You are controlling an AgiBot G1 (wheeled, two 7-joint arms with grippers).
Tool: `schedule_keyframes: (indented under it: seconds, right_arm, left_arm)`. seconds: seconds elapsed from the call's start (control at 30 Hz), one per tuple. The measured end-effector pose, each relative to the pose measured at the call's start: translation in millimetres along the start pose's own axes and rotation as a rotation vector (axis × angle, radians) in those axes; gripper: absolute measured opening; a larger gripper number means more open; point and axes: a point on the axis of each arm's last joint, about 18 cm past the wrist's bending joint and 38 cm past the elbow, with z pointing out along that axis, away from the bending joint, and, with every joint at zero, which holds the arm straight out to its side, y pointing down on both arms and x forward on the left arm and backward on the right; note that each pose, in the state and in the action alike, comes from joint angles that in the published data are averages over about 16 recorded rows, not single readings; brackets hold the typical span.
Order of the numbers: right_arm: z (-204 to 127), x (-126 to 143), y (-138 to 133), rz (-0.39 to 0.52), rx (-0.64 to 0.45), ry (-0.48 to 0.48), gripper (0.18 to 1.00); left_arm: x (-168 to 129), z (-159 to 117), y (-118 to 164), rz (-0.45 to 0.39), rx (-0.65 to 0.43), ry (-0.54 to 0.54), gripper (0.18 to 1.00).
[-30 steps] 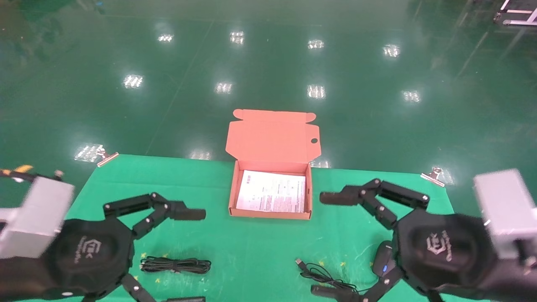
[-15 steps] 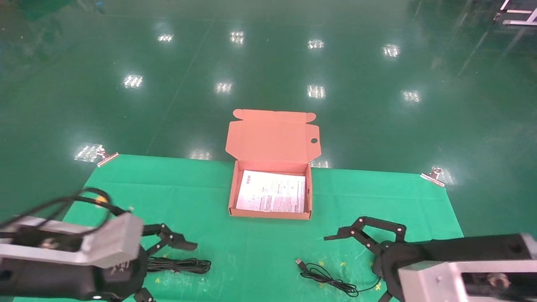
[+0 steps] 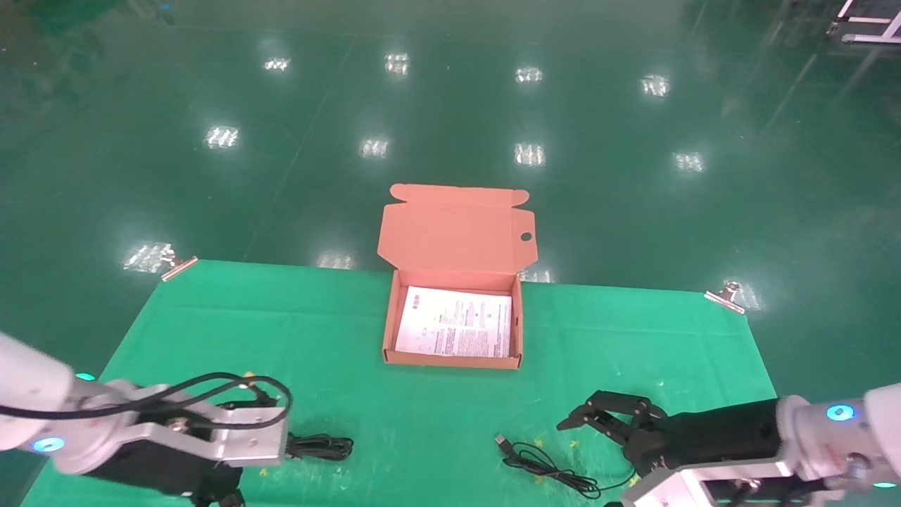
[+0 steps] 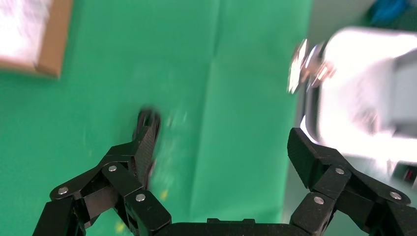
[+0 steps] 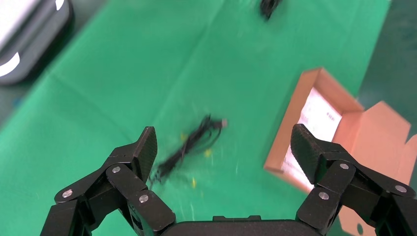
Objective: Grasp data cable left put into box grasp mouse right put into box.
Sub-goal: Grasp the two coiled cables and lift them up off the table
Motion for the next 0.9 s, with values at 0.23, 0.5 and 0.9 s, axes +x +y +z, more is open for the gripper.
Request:
schedule_keyframes:
  seconds: [0.23, 0.5, 0.9]
  right_arm:
    - [28.9, -2.9, 23.2, -0.063, -0.148, -0.036, 1.001]
    - [60.1, -9.9, 41.6, -0.048, -0.271, -0.043, 1.001]
    - [102.0, -21.2, 49.2, 0.144, -0.327, -0.055, 1.001]
  left_arm:
    - [-16.3, 27.3, 8.9, 0.017, -0.161, -0.061, 1.001]
    - [-27.8, 53.8, 19.0, 0.014, -0.254, -0.121, 1.001]
    - [-41.0, 88.9, 35.4, -0.051, -0.25, -0.133, 1.001]
